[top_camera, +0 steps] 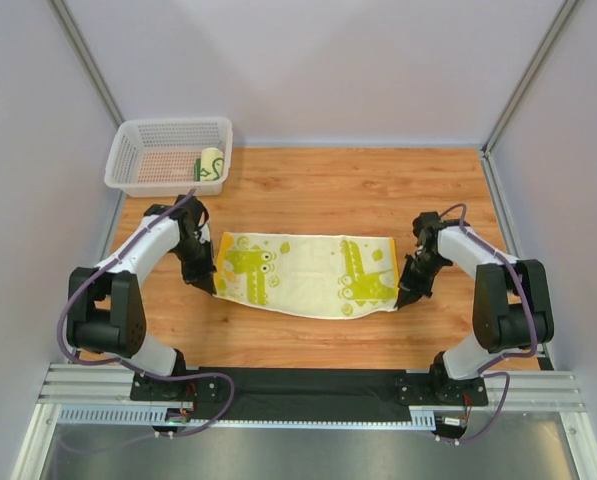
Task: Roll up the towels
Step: Fold the towel
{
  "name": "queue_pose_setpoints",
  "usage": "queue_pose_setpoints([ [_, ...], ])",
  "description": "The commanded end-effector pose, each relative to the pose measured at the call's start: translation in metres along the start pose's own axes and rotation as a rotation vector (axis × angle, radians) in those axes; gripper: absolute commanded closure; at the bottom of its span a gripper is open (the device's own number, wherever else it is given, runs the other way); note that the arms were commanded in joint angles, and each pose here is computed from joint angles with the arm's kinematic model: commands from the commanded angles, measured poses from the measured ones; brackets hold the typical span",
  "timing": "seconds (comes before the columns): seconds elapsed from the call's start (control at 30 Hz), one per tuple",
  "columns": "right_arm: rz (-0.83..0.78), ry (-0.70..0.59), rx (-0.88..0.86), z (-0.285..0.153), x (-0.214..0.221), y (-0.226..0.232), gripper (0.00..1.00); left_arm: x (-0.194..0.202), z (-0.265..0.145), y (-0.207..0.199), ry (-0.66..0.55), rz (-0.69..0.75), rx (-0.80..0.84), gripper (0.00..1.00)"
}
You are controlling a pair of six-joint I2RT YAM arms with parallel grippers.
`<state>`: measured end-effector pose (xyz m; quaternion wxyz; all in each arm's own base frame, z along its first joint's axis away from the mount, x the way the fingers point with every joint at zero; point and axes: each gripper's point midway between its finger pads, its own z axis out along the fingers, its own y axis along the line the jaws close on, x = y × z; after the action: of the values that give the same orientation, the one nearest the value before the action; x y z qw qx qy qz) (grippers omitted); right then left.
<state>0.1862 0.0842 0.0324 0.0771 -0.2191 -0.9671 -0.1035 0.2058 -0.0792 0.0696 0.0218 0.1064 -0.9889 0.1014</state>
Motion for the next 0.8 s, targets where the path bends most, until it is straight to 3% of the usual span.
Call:
queue_pose_setpoints([
  [0.0, -0.05, -0.058, -0.047, -0.03, -0.016, 0.018, 1.0, -0.01, -0.031, -0.006, -0.07, -0.01, 0.017, 1.0],
  [0.43, -0.103, -0.125, -0.08, -0.063, -0.072, 0.053, 1.0, -0.079, -0.068, -0.033, -0.195, -0.029, 0.078, 1.0],
  [0.77, -0.11, -0.143, -0.092, -0.071, -0.113, 0.07, 1.0, -0.116, -0.061, -0.043, -0.181, -0.032, 0.077, 1.0],
])
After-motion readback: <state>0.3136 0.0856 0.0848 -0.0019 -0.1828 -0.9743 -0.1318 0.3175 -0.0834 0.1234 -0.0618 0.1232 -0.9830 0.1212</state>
